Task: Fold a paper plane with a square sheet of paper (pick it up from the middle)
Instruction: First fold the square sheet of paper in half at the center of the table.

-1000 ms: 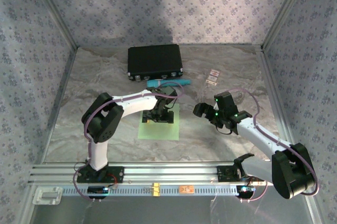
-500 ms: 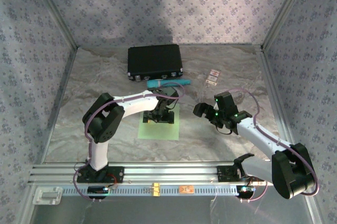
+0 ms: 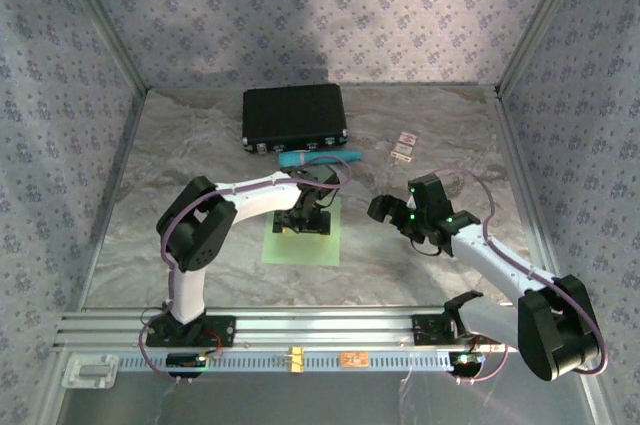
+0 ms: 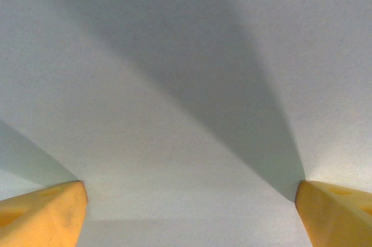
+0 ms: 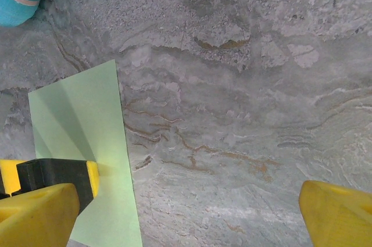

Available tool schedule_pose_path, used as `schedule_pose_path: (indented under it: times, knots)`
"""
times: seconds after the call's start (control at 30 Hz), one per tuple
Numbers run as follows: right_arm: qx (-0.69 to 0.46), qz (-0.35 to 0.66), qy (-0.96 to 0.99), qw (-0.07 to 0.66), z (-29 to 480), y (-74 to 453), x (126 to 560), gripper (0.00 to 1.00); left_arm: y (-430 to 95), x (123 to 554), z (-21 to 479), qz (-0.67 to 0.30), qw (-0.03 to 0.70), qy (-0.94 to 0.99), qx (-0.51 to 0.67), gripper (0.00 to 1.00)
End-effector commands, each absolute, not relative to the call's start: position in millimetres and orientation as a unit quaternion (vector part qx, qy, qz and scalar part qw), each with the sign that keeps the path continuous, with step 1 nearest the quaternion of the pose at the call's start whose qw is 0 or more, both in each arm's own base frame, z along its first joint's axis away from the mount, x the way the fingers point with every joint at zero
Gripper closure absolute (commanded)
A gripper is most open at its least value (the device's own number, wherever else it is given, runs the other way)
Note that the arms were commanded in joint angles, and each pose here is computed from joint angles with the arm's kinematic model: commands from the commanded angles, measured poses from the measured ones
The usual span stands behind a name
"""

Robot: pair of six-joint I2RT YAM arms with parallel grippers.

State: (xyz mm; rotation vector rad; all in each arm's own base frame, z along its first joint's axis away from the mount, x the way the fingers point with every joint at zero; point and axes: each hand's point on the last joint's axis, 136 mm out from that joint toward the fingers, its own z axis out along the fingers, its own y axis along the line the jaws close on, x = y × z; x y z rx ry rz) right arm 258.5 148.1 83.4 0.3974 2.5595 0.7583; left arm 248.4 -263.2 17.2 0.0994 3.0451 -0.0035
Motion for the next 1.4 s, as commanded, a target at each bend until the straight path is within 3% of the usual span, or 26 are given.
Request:
schedule_pose_path:
  times: [0.0,0.43,1.27,1.37]
  knots:
    - [0.153,0.269,0.925,0.223,88,146,258,0.01,-254,236,-4,0.016,0.024,0.999,0.031,0.07]
    - [0.154,0.268,0.925,0.223,88,146,259,0.01,-250,232,-18,0.018,0.006,1.0,0.023,0.05]
    - [0.157,0.266,0.925,0.222,85,145,258,0.01,-256,233,-15,-0.001,0.011,1.0,0.029,0.1]
    - [0.153,0.268,0.924,0.224,87,145,258,0.01,-263,237,-9,-0.018,0.02,0.999,0.031,0.16]
